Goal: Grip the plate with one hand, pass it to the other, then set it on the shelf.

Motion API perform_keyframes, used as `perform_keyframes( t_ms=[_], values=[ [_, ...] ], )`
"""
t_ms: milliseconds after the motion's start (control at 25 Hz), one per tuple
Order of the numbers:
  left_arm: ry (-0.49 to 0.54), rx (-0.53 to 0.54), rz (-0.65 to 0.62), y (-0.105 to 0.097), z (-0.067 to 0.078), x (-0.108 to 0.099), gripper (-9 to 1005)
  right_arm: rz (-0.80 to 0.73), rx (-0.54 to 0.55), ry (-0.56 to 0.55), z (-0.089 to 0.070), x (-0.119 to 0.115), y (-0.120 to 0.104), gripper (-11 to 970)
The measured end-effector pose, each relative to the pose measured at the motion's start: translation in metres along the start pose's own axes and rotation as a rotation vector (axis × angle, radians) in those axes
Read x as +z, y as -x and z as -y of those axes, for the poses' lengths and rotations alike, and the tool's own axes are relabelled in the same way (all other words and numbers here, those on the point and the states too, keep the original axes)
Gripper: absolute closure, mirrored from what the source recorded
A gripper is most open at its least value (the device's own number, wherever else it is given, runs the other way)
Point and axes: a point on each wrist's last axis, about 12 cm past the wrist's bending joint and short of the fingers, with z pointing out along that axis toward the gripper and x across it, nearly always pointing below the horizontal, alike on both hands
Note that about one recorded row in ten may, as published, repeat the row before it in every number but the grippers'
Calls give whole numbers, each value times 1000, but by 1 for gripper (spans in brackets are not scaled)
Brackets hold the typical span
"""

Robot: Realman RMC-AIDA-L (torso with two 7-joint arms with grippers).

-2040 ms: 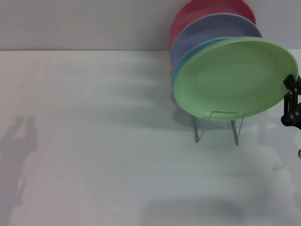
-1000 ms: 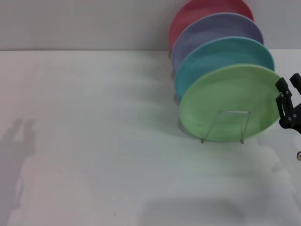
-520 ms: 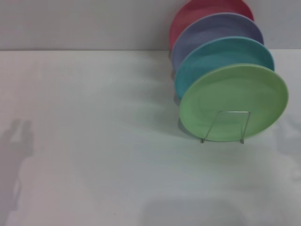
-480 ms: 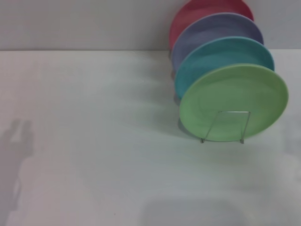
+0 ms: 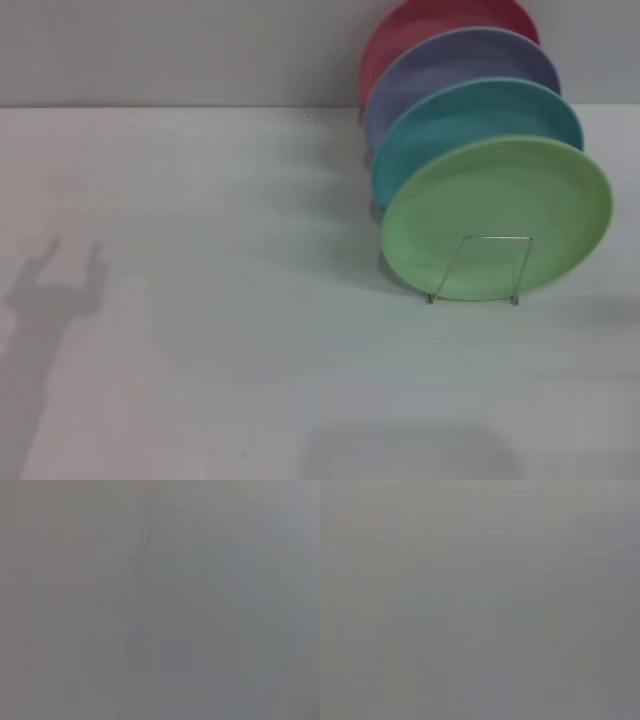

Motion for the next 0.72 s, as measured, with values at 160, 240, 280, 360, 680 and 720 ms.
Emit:
perform_keyframes(
  t_ms=[160, 240, 280, 360, 680, 720],
  values=[
    [51, 41, -39, -5, -5, 3, 449, 15, -42, -57, 12, 6, 6, 458],
    [70, 44, -40, -5, -6, 3, 402, 17, -68, -67, 16, 10, 8, 390],
    [78, 46, -42, -5, -7, 2, 378, 18, -81, -72, 18, 13, 8, 371],
    [86, 48, -48, -6, -8, 1, 331, 15, -100, -80, 20, 20, 8, 332],
    [99, 51, -139, -16, -11, 0, 134, -18, -114, -127, 26, 34, 2, 293],
    [92, 50, -152, -18, -11, 2, 134, -21, -115, -142, 27, 35, 2, 293]
  ],
)
